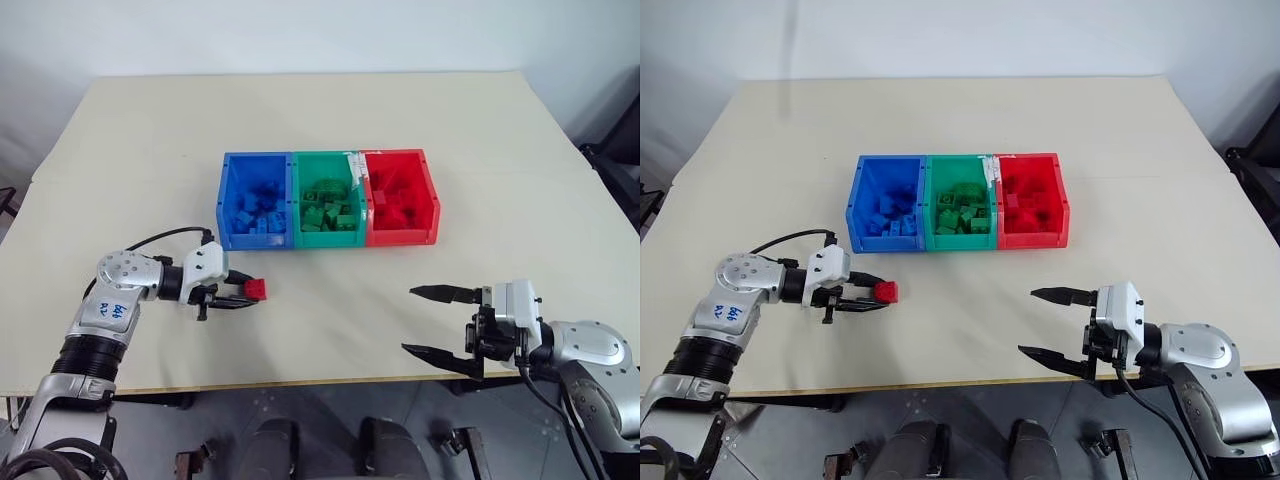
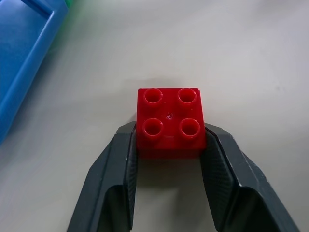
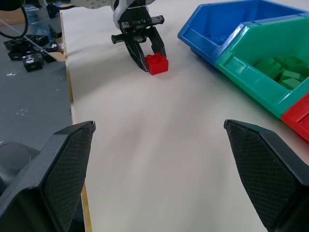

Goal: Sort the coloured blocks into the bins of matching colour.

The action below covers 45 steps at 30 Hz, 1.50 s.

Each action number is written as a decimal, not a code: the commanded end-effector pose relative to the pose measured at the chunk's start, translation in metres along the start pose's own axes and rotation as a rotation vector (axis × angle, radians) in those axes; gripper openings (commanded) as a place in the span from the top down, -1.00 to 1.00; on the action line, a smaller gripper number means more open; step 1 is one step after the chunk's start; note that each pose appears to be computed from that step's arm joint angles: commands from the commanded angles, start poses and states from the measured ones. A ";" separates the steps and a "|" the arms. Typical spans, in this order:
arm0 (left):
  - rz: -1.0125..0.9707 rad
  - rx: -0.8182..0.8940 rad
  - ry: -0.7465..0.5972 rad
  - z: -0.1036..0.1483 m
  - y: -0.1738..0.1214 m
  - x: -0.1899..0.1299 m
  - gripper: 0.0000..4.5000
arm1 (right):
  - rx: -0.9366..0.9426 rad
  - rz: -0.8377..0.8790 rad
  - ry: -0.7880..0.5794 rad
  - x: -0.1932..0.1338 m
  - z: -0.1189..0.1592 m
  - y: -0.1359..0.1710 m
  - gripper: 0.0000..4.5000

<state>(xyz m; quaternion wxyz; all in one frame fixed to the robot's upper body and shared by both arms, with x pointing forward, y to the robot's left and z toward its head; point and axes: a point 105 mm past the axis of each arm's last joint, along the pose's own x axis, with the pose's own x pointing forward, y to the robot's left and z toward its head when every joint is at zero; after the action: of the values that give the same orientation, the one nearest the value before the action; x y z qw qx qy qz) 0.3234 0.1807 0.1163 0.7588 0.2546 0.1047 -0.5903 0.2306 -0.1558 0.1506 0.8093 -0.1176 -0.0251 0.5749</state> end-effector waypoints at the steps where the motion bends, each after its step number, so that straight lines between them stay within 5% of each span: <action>1: 0.028 0.009 -0.126 0.021 0.005 -0.003 0.25 | -0.042 -0.036 -0.018 -0.006 0.011 -0.001 -1.00; 9: 0.052 0.013 -0.372 0.120 0.035 0.029 0.25 | -0.066 -0.412 -0.121 -0.028 0.022 -0.011 -1.00; 16: 0.063 0.060 -0.407 0.173 0.061 0.103 0.25 | -0.117 -0.754 -0.183 -0.055 0.029 -0.012 -1.00; 22: 0.159 0.079 -0.380 0.200 0.078 0.146 0.25 | -0.131 -0.804 -0.182 -0.053 0.031 -0.003 -1.00; 25: 0.189 0.074 -0.373 0.203 0.083 0.150 0.25 | -0.129 -0.811 -0.194 -0.049 0.032 -0.001 -1.00; 34: 0.226 0.147 -0.370 0.200 0.088 0.142 -0.93 | -0.121 -0.742 -0.226 -0.030 0.031 -0.008 -1.00; 45: 0.215 0.194 -0.399 0.124 0.083 0.028 -0.98 | -0.105 -0.511 -0.216 -0.011 0.027 -0.017 -1.00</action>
<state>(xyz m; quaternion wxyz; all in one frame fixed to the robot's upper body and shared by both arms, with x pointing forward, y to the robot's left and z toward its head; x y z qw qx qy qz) 0.4045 0.0995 0.2096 0.8076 0.2095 -0.0895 -0.5439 0.2409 -0.1700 0.1771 0.9233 -0.0881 -0.1624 0.3367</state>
